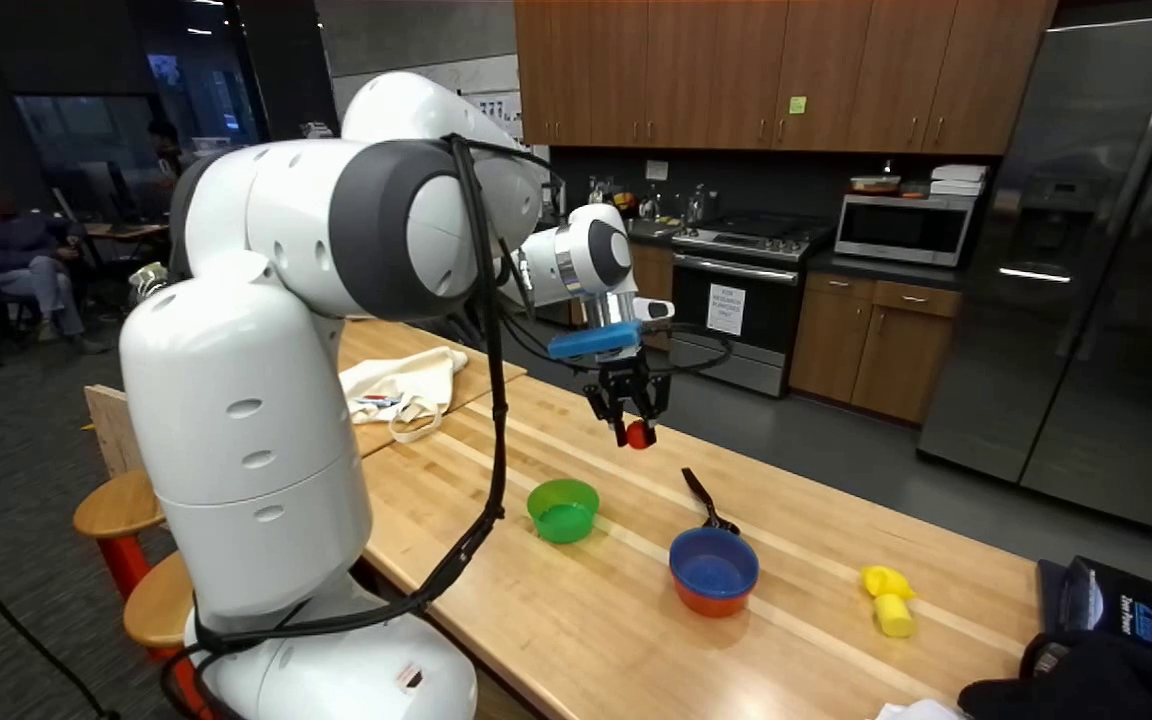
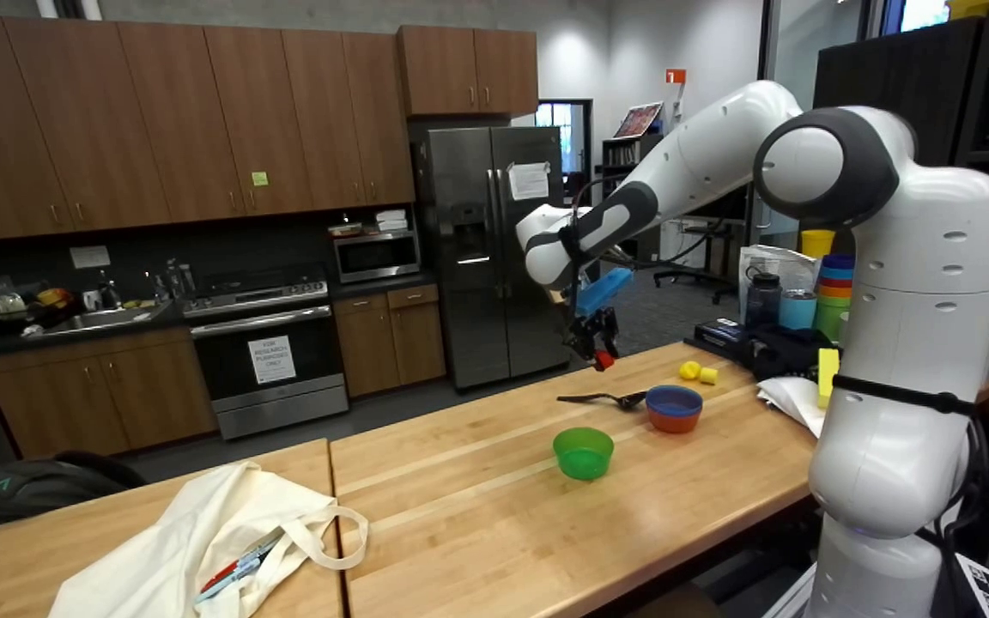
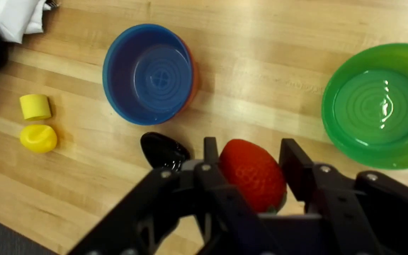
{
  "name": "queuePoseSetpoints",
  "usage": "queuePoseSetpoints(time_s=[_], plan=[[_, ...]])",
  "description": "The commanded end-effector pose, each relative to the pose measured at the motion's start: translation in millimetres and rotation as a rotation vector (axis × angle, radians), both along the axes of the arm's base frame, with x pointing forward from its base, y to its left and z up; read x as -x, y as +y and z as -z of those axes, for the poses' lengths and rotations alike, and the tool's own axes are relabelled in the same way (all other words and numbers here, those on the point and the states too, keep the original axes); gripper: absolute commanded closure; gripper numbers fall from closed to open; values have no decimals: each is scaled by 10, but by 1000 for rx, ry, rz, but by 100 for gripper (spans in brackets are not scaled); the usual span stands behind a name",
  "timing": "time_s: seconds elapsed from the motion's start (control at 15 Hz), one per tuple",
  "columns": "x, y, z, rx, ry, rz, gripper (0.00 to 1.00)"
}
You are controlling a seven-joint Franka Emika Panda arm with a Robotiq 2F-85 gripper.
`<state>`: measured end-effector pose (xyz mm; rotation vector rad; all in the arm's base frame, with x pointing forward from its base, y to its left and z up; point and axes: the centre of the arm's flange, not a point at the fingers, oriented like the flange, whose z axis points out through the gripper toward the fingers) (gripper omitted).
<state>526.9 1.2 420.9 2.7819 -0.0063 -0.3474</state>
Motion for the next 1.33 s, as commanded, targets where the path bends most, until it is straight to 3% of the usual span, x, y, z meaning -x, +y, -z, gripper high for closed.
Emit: queuePoseSetpoints(time_s=[0.0, 0.47, 0.93, 1.27], plan=[[-403, -5, -124, -11, -25, 75, 78], [-789, 1, 143, 6, -22, 139, 77], [-651, -66, 378, 6, 18, 145, 74], [-571, -397, 540, 39, 54, 205, 71]])
